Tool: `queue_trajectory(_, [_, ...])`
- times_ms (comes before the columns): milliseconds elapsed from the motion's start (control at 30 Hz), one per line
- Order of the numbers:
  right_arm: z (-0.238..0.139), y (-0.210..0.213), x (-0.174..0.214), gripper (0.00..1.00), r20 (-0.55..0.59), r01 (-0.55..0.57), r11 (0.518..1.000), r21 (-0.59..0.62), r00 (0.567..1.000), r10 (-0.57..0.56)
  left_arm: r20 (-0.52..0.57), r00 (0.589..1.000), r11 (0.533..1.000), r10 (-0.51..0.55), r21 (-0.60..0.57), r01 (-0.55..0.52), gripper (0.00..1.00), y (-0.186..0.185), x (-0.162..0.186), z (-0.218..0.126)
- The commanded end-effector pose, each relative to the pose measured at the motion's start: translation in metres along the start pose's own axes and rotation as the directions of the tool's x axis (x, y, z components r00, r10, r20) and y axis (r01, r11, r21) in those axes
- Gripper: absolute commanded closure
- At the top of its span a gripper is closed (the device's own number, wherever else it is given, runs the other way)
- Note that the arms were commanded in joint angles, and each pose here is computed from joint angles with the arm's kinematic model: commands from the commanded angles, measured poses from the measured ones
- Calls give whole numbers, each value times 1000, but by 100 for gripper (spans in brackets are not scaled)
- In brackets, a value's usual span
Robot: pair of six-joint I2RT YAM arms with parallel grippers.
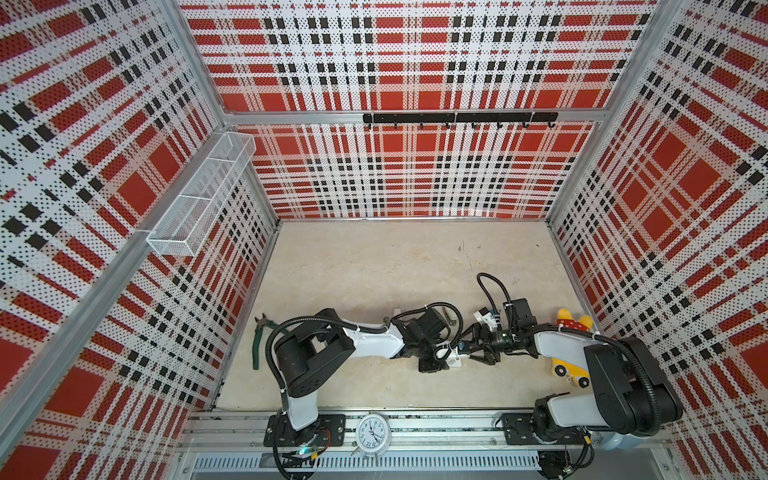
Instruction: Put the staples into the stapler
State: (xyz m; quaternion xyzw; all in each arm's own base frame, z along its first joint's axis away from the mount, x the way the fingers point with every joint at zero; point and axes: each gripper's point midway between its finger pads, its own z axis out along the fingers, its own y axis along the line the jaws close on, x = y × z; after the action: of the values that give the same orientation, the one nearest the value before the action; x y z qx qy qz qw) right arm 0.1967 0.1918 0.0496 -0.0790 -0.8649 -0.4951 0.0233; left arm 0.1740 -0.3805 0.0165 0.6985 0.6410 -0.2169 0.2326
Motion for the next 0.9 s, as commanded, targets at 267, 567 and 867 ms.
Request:
queue_trajectory(267, [7,-13,20,24,-39,-41,999,6,998,41,-44,998,999,-53,-15,53,63,0,21,6])
queue_trajectory(567, [3,-14,29,32,-22,-61,998,11,998,61,-55,996,997,-63,-35,61,63,2,27,9])
queue_trajectory(867, [3,-16,30,43,8,-67,998,-17,998,67,-52,997,998,-62,-23,61,63,0,27,10])
